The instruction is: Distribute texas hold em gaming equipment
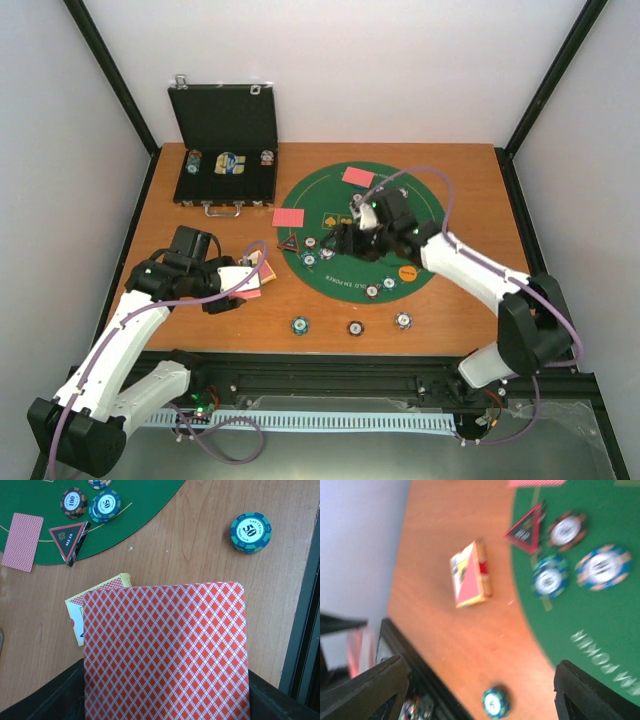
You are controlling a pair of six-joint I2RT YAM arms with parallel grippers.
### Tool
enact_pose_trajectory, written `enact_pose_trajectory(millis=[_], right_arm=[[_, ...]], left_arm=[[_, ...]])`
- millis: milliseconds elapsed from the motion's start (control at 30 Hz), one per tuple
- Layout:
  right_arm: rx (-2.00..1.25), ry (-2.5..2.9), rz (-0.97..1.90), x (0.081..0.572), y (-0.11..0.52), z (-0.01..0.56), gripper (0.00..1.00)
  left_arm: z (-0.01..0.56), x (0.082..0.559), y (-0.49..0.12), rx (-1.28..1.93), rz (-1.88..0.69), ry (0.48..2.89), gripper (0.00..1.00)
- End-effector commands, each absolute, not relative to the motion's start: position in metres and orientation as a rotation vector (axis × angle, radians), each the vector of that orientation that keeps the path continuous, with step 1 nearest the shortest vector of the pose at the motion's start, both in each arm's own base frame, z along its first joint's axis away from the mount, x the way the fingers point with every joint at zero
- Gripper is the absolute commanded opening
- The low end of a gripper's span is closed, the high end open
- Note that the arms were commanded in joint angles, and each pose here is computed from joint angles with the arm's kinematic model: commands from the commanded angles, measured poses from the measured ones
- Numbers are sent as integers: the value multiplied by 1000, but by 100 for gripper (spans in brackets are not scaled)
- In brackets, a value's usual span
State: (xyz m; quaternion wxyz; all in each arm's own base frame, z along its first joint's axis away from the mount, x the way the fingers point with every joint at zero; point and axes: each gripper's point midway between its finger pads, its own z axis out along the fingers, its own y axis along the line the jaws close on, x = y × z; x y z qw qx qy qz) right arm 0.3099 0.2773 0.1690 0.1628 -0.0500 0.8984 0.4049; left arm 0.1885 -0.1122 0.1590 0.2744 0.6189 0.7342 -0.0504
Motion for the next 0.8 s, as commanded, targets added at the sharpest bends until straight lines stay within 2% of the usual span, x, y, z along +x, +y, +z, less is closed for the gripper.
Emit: enact_pose_trajectory(millis=[0, 233, 567, 767], right_arm=[[-154, 2454, 1320, 270, 311, 185, 80], [-230, 2423, 1452, 218, 349, 194, 81], [-330, 2333, 1668, 197, 395, 215, 79], [-369, 2361, 1712, 187, 416, 207, 79]], left_arm=[[174, 192, -116, 1639, -125, 1939, 38], [176, 193, -117, 1625, -140, 1945, 38], [185, 194, -121, 1591, -152, 1925, 38], [190, 192, -122, 1580, -166, 1915, 38]])
